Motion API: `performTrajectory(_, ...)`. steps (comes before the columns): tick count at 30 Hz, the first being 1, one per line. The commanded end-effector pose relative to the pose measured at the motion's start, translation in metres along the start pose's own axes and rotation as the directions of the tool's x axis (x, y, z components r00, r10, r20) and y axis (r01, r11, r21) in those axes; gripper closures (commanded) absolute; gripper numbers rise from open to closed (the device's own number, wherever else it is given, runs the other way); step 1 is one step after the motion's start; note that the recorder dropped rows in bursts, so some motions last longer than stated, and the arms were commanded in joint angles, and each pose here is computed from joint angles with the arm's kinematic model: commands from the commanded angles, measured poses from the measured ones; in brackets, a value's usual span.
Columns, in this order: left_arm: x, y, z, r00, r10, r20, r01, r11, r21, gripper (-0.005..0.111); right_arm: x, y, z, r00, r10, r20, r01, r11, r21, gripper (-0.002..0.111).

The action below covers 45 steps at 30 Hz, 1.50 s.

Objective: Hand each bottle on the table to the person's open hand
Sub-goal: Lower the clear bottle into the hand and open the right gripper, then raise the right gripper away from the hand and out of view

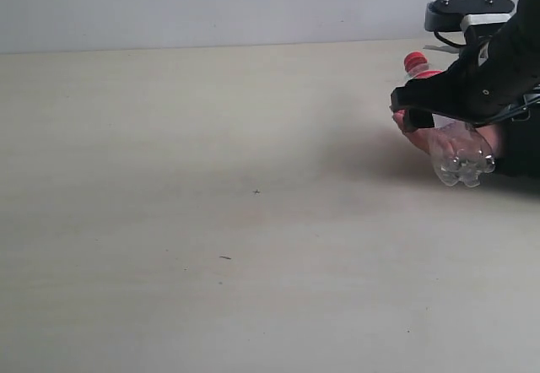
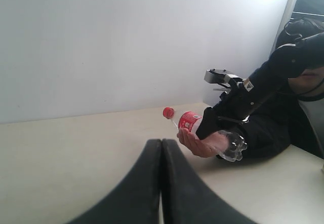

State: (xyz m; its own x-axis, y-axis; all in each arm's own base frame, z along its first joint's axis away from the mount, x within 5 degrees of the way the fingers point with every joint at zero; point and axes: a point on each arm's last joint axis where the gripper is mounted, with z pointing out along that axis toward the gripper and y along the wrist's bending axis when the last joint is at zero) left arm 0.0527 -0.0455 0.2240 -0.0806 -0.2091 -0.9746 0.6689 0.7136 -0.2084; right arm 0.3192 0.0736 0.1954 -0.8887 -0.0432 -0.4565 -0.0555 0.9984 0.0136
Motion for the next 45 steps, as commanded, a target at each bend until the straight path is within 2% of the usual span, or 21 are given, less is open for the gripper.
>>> performTrajectory(1,0.001,0.0,-0.001,1.0,-0.007,0.001,0.007,1.0,-0.001,0.107,-0.002,0.0,0.001,1.0,0.001,0.024,-0.001,1.0,-0.006,0.022)
performTrajectory(10,0.001,0.0,-0.001,1.0,-0.007,0.001,0.007,1.0,-0.001,0.107,-0.005,0.0,-0.007,0.999,0.006,0.053,-0.005,1.0,-0.012,0.018)
performTrajectory(21,0.001,0.0,-0.001,1.0,-0.007,0.001,0.007,1.0,-0.001,0.107,-0.012,-0.003,-0.053,0.982,0.016,0.186,-0.01,0.999,-0.035,0.017)
performTrajectory(25,0.001,0.0,-0.001,1.0,-0.007,0.001,0.007,1.0,-0.001,0.107,-0.014,-0.004,-0.079,0.964,0.066,0.256,-0.051,0.997,-0.066,0.019)
performTrajectory(28,0.001,0.0,-0.001,1.0,-0.007,0.001,0.007,1.0,-0.001,0.107,-0.014,-0.005,-0.101,0.946,0.091,0.311,-0.065,0.994,-0.092,0.029)
performTrajectory(30,0.001,0.0,-0.001,1.0,-0.007,0.001,0.007,1.0,-0.001,0.107,-0.013,-0.006,-0.117,0.93,0.082,0.358,-0.05,0.994,-0.097,0.042)
performTrajectory(32,0.001,0.0,-0.001,1.0,-0.007,0.001,0.007,1.0,-0.001,0.107,-0.01,-0.007,-0.129,0.921,0.073,0.382,-0.036,0.994,-0.104,0.059)
performTrajectory(36,0.001,0.0,-0.001,1.0,-0.007,0.001,0.007,1.0,-0.001,0.107,0.005,-0.007,-0.153,0.889,0.083,0.45,-0.012,0.987,-0.158,0.105)
performTrajectory(37,0.001,0.0,-0.001,1.0,-0.007,0.001,0.007,1.0,-0.001,0.107,0.009,-0.007,-0.159,0.876,0.092,0.473,-0.008,0.984,-0.176,0.108)
performTrajectory(45,0.001,0.0,-0.001,1.0,-0.007,0.001,0.007,1.0,-0.001,0.107,0.057,-0.015,-0.198,0.741,0.178,0.648,0.015,0.96,-0.28,0.108)
